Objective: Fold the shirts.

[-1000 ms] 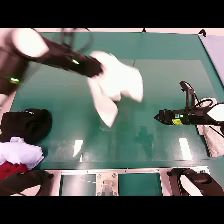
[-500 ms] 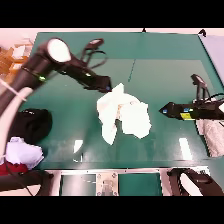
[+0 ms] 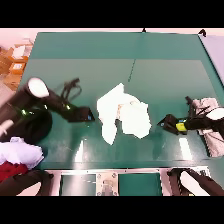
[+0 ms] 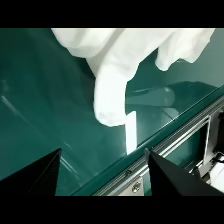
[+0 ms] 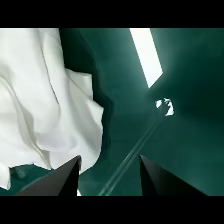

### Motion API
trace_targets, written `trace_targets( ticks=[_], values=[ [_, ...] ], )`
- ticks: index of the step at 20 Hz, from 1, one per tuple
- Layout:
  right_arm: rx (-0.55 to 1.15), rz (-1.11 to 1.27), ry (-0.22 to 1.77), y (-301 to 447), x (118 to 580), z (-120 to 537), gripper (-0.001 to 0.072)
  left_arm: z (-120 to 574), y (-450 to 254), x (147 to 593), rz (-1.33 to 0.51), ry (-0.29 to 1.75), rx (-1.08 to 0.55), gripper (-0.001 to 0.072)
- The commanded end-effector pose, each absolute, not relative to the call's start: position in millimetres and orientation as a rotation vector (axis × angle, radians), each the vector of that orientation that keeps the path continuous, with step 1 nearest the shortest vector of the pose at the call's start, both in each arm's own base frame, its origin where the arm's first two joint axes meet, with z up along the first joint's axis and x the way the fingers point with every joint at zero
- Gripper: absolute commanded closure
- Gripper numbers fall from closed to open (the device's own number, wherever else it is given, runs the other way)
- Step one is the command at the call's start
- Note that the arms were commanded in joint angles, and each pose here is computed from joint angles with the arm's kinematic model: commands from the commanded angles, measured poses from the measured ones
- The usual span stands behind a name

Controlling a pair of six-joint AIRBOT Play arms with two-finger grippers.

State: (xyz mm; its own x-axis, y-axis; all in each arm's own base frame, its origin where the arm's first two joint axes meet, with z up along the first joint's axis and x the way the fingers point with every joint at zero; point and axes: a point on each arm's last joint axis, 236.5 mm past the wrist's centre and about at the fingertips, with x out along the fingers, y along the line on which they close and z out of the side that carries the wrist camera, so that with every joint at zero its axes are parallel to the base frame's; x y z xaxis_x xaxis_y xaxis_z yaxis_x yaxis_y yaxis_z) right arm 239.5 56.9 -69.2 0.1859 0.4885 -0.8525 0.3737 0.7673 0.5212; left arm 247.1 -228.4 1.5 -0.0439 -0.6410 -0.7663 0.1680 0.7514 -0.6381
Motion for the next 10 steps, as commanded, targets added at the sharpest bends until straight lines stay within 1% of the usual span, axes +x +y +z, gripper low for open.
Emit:
trace_targets(
  ticks=[1, 2, 4, 6, 8, 10],
  values=[
    [0.889, 0.168, 1.439, 89.2, 227.8, -93.0, 0.0292, -52.7, -246.6, 220.1, -0.639, 1.449, -0.607, 0.0101],
    [0.885, 0.167, 1.447, 93.4, 226.6, -98.8, 0.0294, -59.9, -252.1, 217.7, -0.628, 1.430, -0.625, 0.0101],
    [0.864, 0.178, 1.461, 105.1, 228.3, -107.5, 0.0347, -64.0, -267.0, 219.2, -0.624, 1.379, -0.639, 0.0101],
    [0.850, 0.192, 1.461, 119.0, 233.2, -113.4, 0.0351, -72.8, -280.3, 218.9, -0.614, 1.362, -0.619, 0.0101],
    [0.839, 0.202, 1.454, 127.7, 235.8, -115.7, 0.0361, -91.3, -289.6, 205.8, -0.608, 1.410, -0.586, 0.0101],
    [0.831, 0.201, 1.437, 128.3, 241.1, -114.7, 0.0362, -102.3, -294.4, 204.0, -0.578, 1.443, -0.629, 0.0102]
  ],
)
